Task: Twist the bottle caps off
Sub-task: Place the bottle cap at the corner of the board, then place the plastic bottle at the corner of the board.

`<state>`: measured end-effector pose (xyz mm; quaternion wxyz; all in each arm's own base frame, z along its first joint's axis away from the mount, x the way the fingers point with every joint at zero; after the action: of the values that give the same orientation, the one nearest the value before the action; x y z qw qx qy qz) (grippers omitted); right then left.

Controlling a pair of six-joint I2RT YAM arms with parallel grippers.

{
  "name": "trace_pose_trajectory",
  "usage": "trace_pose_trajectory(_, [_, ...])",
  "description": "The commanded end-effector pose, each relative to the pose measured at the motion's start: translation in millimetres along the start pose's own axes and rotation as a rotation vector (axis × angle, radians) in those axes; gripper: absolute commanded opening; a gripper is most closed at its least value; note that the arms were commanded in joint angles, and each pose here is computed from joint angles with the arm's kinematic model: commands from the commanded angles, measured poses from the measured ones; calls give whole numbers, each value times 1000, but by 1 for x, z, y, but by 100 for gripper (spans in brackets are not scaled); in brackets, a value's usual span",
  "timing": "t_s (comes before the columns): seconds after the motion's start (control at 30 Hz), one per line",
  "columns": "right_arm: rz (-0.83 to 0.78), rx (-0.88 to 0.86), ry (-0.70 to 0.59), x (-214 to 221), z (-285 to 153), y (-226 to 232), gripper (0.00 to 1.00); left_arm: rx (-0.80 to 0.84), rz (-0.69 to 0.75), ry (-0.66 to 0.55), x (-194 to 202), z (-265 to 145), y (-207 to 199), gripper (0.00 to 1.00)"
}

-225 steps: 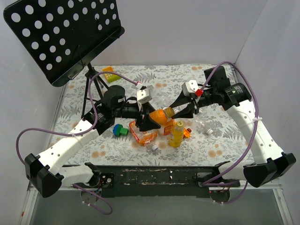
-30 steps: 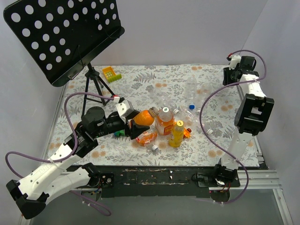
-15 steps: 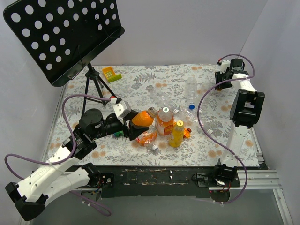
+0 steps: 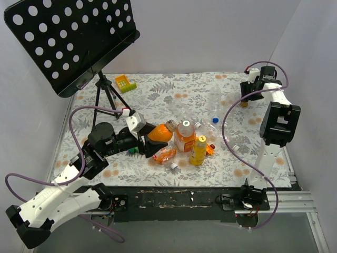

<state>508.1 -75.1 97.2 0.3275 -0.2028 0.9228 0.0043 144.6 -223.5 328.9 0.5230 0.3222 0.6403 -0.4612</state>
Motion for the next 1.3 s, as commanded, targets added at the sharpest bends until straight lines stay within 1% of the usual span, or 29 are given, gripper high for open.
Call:
trace_pose_trajectory(0.0, [-69, 31, -103, -28, -65, -2, 67, 42, 22, -40, -9, -3, -7, 0])
trace_pose_trajectory(0.07, [-79, 10, -110, -30, -80, 4, 68, 52, 24, -43, -10, -3, -9, 0])
trace_pose_trajectory(0.13, [-114, -71, -119, -32, -104, 21, 68, 60, 24, -45, -12, -4, -11, 0])
trace_pose_trajectory(0.2, [-177, -163, -177, -36, -133, 44, 68, 72, 23, -52, -13, -5, -13, 0])
trace_pose_trajectory(0.27, [-301, -265, -266, -36, -162, 75, 68, 83, 21, -64, -13, -5, -15, 0])
trace_pose_trajectory(0.33, [-448, -363, -392, -41, -198, 109, 68, 98, 17, -77, -12, -5, -16, 0])
trace_pose_trajectory(0.4, [-614, -474, -548, -42, -242, 152, 69, 118, 16, -85, -11, -3, -18, 0])
trace_pose_trajectory(0.5, [-801, -652, -731, -41, -286, 218, 78, 149, 19, -117, -15, 0, -20, 0])
trace_pose_trajectory(0.53, [-820, -712, -775, -40, -299, 237, 80, 157, 17, -127, -15, 1, -21, 0])
trace_pose_trajectory(0.57, [-855, -814, -816, -40, -313, 268, 80, 167, 14, -135, -15, 2, -22, 0])
trace_pose_trajectory(0.63, [-882, -981, -876, -36, -338, 309, 80, 178, 11, -152, -15, 5, -22, 0])
trace_pose_trajectory(0.73, [-763, -1243, -972, -41, -369, 329, 79, 190, 17, -187, -15, 9, -21, 0])
trace_pose_trajectory(0.8, [-744, -1325, -978, -43, -380, 337, 79, 193, 9, -206, -13, 12, -19, 0])
trace_pose_trajectory(1.07, [-733, -1478, -897, -45, -387, 367, 78, 222, -27, -207, -9, 33, -13, 0])
trace_pose_trajectory(1.27, [-743, -1497, -852, -39, -383, 382, 77, 217, -41, -174, -5, 44, -8, 0])
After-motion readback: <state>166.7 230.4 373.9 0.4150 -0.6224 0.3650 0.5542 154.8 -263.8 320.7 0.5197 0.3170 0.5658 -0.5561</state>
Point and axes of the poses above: each gripper's point midway between its finger pads, its own z axis out along the fingers, its own y axis along the line the jaws close on, x = y × z, the point moved 4 cm from there along -z, back along the fingers, and after that the axes turned 9 degrees about -z, right-handed, at the moved point
